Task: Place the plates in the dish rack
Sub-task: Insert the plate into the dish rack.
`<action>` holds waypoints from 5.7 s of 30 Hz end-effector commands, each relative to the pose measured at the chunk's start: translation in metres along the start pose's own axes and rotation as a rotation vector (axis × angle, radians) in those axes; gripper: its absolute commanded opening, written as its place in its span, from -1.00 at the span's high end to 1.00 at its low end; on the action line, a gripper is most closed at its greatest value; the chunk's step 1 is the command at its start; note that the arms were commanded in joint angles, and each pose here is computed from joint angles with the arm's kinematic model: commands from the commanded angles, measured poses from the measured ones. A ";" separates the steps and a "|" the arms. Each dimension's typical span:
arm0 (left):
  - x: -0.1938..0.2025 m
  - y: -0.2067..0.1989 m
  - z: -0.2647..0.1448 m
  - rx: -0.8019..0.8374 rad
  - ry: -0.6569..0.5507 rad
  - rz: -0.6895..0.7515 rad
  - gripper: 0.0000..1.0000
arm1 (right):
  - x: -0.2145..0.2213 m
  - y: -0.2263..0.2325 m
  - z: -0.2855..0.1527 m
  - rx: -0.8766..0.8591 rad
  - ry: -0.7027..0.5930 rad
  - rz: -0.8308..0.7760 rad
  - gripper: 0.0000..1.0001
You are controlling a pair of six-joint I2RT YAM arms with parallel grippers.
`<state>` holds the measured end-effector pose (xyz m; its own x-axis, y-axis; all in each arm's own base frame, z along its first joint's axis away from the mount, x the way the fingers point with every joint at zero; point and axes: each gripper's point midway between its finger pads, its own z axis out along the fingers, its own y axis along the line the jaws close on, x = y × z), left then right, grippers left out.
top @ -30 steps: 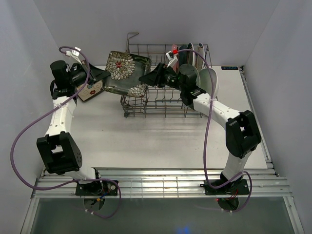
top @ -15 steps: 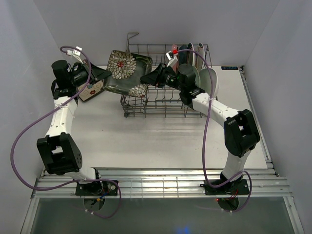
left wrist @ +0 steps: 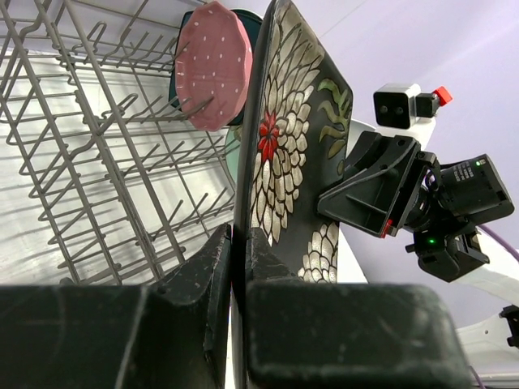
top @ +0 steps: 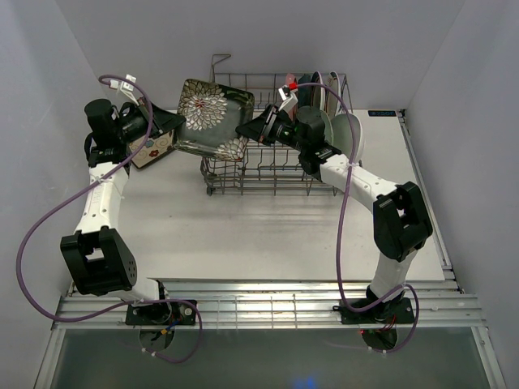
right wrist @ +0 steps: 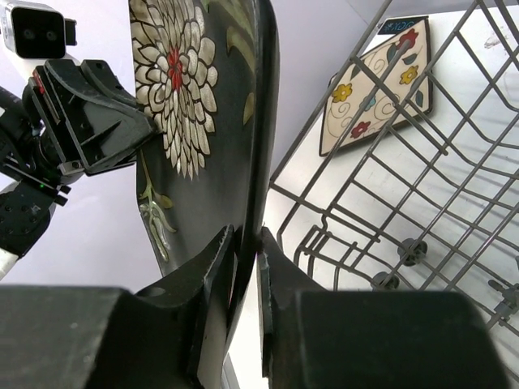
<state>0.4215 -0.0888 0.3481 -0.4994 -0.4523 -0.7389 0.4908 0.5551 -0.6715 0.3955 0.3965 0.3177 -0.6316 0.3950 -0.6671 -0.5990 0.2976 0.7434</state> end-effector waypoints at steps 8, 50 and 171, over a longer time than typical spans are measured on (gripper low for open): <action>-0.015 -0.051 -0.011 0.092 -0.037 0.084 0.07 | -0.040 0.034 0.007 -0.059 -0.105 -0.075 0.84; -0.017 -0.008 -0.036 -0.222 -0.105 0.301 -0.96 | -0.149 0.068 -0.123 0.383 -0.407 -0.480 0.84; 0.024 0.034 -0.056 -0.219 -0.036 0.239 -0.96 | -0.106 -0.101 -0.161 1.338 -0.057 -0.336 0.85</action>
<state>0.3896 -0.0410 0.3064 -0.3677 -0.3177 -0.8740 0.4105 0.7879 -0.4591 0.4200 0.1753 0.2542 -0.6663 0.0477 -0.7441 0.1780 0.9793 -0.0967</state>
